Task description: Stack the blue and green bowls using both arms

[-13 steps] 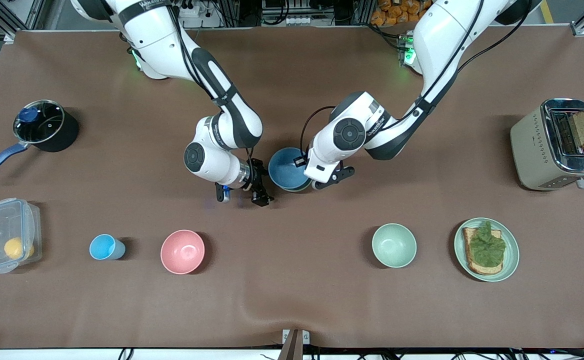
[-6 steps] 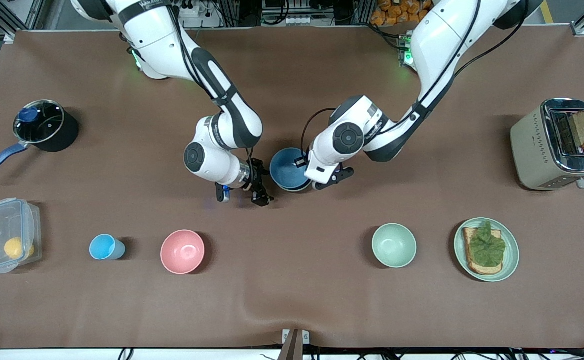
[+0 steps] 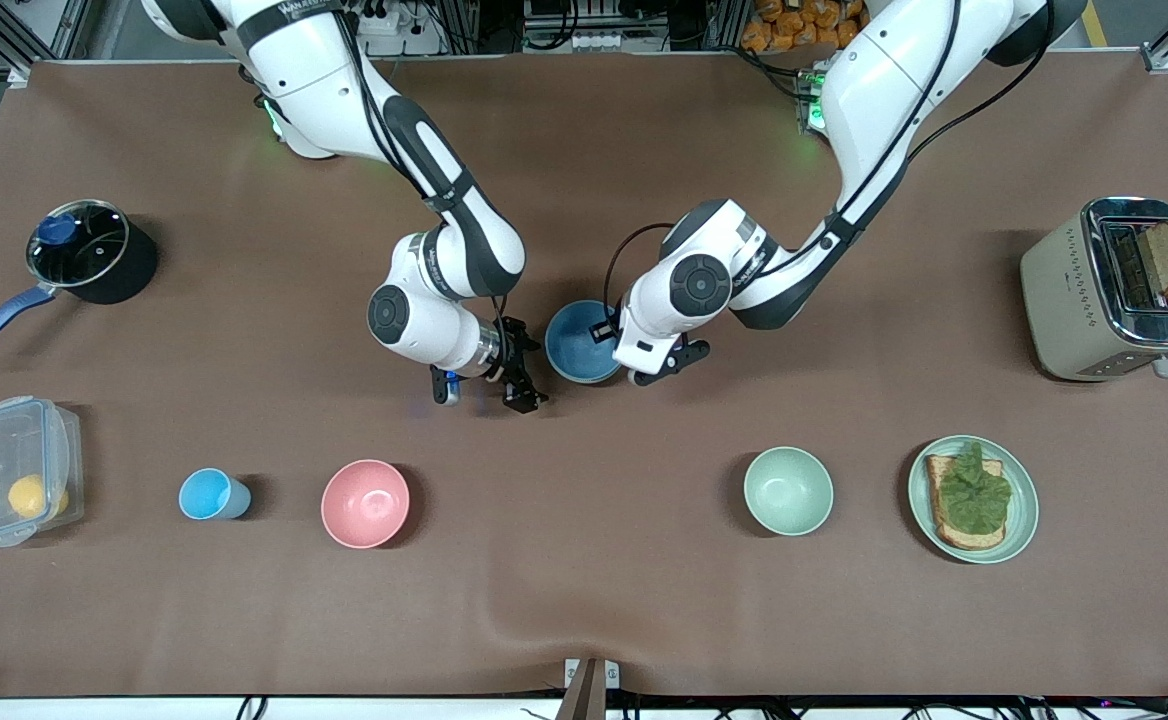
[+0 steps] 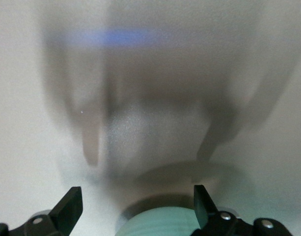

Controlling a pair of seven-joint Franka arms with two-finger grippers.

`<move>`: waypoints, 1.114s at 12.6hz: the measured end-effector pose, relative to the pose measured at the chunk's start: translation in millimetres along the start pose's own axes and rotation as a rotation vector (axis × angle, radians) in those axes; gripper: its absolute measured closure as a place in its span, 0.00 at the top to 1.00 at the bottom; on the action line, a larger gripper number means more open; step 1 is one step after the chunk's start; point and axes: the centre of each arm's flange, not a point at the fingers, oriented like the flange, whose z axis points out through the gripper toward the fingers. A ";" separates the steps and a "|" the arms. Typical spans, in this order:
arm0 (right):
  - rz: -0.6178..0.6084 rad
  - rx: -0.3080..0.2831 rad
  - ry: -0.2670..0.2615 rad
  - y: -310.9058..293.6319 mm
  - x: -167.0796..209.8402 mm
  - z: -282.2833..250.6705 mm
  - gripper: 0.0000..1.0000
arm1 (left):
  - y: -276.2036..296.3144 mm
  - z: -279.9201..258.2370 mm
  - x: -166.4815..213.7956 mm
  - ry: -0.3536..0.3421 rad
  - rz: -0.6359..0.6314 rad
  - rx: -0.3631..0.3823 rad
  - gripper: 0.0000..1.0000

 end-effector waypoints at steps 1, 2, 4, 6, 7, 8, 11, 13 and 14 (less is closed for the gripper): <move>0.001 -0.014 -0.005 0.1 -0.1 -1.4 1.00 | 3.0 -8.8 0.9 0.010 -0.021 -0.015 0.81; -0.001 -0.033 -0.013 -0.6 -0.7 -5.2 1.00 | 7.6 -24.8 0.3 0.028 -0.038 -0.036 0.92; -0.024 -0.055 -0.016 -9.4 2.7 -28.0 1.00 | 12.8 -78.5 -7.5 0.082 -0.046 -0.066 1.00; -0.067 -0.099 0.019 -18.7 14.0 -66.5 1.00 | 0.4 -155.0 -9.2 0.168 -0.044 -0.067 1.00; -0.087 -0.127 0.044 -22.1 21.9 -88.7 1.00 | -11.2 -192.8 -9.0 0.242 -0.023 -0.047 1.00; -0.104 -0.158 0.067 -24.4 31.3 -113.2 1.00 | -24.8 -229.1 -7.4 0.316 -0.010 -0.030 1.00; -0.164 -0.267 0.060 -24.5 60.6 -181.0 1.00 | -75.9 -315.0 12.0 0.426 0.042 0.016 1.00; -0.192 -0.318 0.036 -25.2 82.4 -214.0 1.00 | -109.5 -353.2 25.0 0.433 0.110 0.088 1.00; -0.203 -0.329 0.027 -26.0 92.4 -228.8 1.00 | -123.9 -370.9 30.3 0.426 0.130 0.118 1.00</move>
